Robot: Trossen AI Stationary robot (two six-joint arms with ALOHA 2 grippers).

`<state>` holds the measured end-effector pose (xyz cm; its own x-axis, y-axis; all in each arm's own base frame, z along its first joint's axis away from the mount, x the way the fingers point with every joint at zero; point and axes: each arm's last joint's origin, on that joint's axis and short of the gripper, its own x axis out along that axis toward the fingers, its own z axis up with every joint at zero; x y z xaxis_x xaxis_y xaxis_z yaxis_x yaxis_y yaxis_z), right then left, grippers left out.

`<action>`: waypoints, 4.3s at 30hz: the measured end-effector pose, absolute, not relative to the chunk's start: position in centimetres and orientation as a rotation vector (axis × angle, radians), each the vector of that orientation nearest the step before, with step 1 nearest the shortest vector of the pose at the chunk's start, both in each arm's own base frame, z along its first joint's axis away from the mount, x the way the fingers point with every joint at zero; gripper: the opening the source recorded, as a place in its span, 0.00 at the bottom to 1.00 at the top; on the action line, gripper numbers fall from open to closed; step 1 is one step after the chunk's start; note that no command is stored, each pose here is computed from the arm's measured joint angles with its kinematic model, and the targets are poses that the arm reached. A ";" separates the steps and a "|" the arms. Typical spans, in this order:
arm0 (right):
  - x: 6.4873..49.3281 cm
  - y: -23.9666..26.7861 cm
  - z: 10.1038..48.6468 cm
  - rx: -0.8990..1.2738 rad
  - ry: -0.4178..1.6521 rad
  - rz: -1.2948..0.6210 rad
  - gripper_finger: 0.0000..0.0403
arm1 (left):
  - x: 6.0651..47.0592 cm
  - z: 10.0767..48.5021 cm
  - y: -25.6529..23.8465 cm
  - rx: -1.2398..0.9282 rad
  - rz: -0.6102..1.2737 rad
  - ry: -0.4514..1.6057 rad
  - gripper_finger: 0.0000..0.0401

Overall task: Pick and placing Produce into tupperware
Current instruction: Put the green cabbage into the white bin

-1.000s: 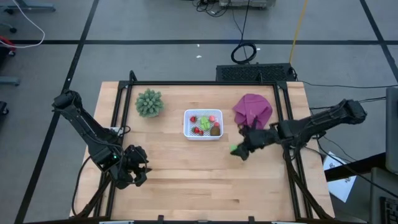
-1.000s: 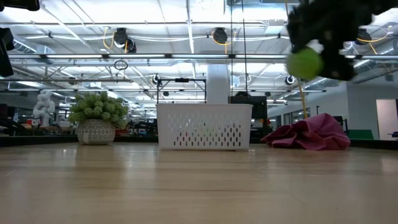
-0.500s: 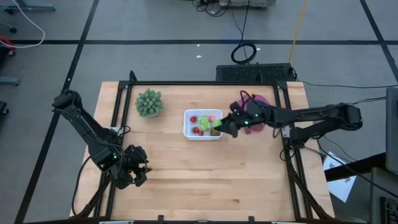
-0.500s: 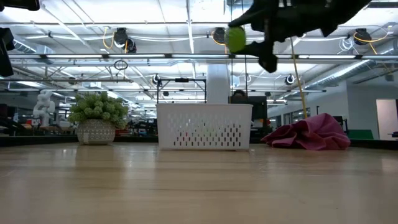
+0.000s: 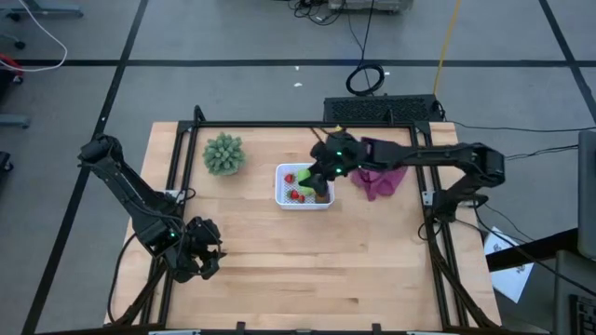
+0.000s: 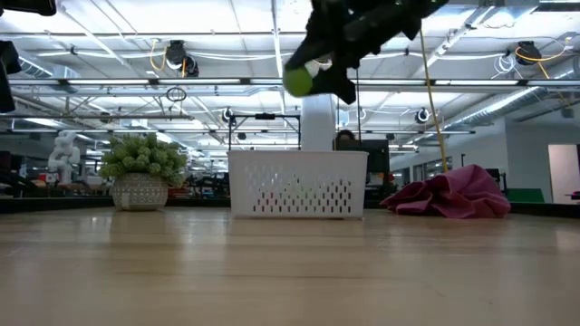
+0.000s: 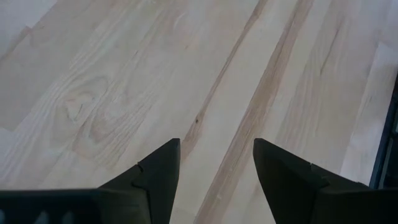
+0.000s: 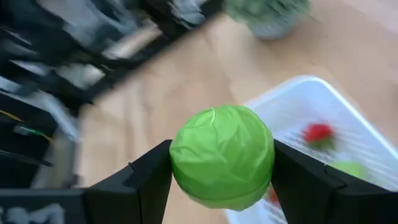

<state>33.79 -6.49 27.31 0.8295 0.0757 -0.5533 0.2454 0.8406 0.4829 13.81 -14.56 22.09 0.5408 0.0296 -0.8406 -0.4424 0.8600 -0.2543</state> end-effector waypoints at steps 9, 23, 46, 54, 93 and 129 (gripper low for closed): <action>35.3 -8.1 24.0 0.558 0.799 -0.222 0.57 | 13.8 22.1 -14.6 -0.452 0.282 0.968 0.52; 34.6 -9.7 21.1 0.604 0.972 -0.301 0.57 | 13.8 22.1 -14.5 -0.445 0.286 0.956 0.52; 34.5 -8.9 20.3 0.634 1.042 -0.305 0.58 | 13.9 22.1 -14.5 -0.443 0.291 0.947 0.52; 34.6 -8.8 20.3 0.652 1.036 -0.272 0.58 | 13.8 22.1 -14.5 -0.442 0.290 0.947 0.52; 35.0 -9.0 20.5 0.717 0.977 -0.318 0.58 | 13.9 22.2 -14.5 -0.408 0.290 0.925 0.52; 34.2 -8.9 19.3 0.748 1.028 -0.379 0.71 | 14.0 22.2 -14.4 -0.376 0.303 0.885 0.52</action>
<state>34.18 -8.86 19.25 0.4827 0.0536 -0.8741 0.6087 0.6972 0.3788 13.97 -14.35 22.22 0.5984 0.1015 -0.7948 -0.4067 0.8931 -0.1921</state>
